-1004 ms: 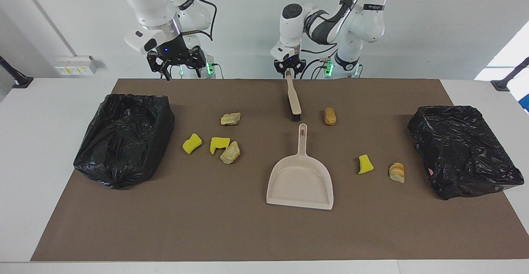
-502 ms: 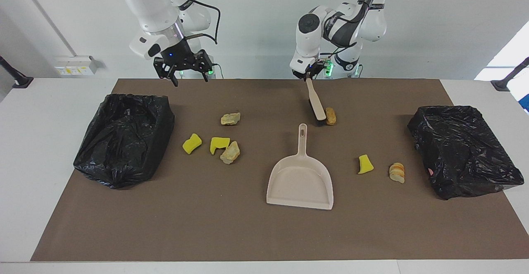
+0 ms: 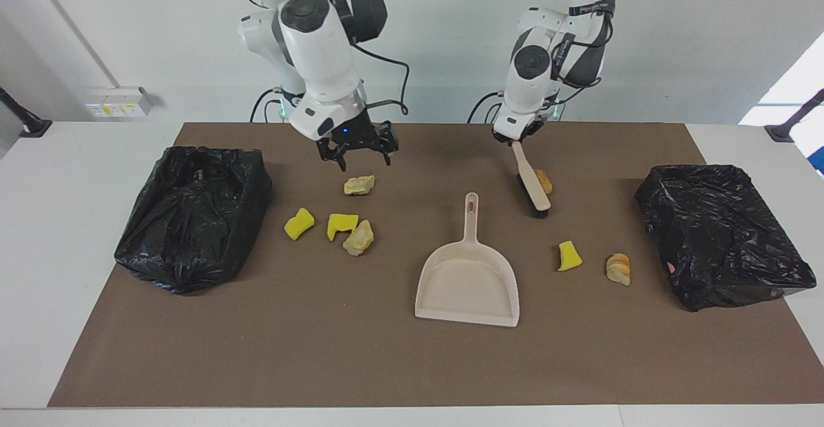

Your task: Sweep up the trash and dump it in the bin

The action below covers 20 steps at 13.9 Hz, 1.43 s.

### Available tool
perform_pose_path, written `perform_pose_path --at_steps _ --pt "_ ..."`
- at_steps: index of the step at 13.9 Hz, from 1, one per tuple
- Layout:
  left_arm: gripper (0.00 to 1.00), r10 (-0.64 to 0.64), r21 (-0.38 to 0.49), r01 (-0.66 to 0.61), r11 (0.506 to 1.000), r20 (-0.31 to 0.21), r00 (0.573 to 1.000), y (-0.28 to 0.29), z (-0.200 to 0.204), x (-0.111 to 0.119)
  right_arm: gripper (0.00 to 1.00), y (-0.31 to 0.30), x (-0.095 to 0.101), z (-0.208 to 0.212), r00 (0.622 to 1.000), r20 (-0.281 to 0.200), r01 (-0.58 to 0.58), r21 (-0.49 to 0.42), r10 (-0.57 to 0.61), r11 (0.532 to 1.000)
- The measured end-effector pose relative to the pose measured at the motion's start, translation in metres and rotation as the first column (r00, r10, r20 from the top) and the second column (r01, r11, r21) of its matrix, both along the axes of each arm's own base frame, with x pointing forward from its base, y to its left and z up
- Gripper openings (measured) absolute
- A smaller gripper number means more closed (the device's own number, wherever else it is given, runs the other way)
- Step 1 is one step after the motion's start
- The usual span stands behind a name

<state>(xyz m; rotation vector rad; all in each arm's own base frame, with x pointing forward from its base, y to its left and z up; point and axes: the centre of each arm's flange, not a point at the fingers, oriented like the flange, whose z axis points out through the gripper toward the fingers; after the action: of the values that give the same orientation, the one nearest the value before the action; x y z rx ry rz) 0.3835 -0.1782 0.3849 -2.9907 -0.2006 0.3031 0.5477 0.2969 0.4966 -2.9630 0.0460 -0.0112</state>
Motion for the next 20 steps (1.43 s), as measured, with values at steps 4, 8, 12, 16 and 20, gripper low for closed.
perform_pose_path --at_steps 4,8,12,16,20 --pt "0.26 -0.133 -0.072 0.136 0.988 0.045 0.990 0.066 0.069 0.070 1.00 0.070 -0.006 -0.047 0.995 0.063 0.074 -0.039 -0.072 0.996" --pt "0.26 -0.358 -0.054 0.360 0.931 0.048 0.932 0.155 0.073 0.119 1.00 0.148 -0.013 -0.089 0.984 0.136 0.125 -0.098 -0.111 0.987" --pt "0.26 -0.499 0.024 0.498 0.867 0.039 0.866 0.203 0.060 0.160 1.00 0.189 -0.002 -0.120 0.980 0.173 0.112 -0.093 -0.094 0.989" --pt "0.26 -0.515 0.039 0.514 0.857 0.053 0.855 0.236 0.009 0.190 0.89 0.201 -0.006 -0.137 0.978 0.203 0.068 -0.140 -0.039 0.988" --pt "0.26 -0.533 0.008 0.533 0.846 0.012 0.846 0.233 -0.015 0.187 0.60 0.202 -0.006 -0.143 0.978 0.209 0.060 -0.157 -0.026 0.986"
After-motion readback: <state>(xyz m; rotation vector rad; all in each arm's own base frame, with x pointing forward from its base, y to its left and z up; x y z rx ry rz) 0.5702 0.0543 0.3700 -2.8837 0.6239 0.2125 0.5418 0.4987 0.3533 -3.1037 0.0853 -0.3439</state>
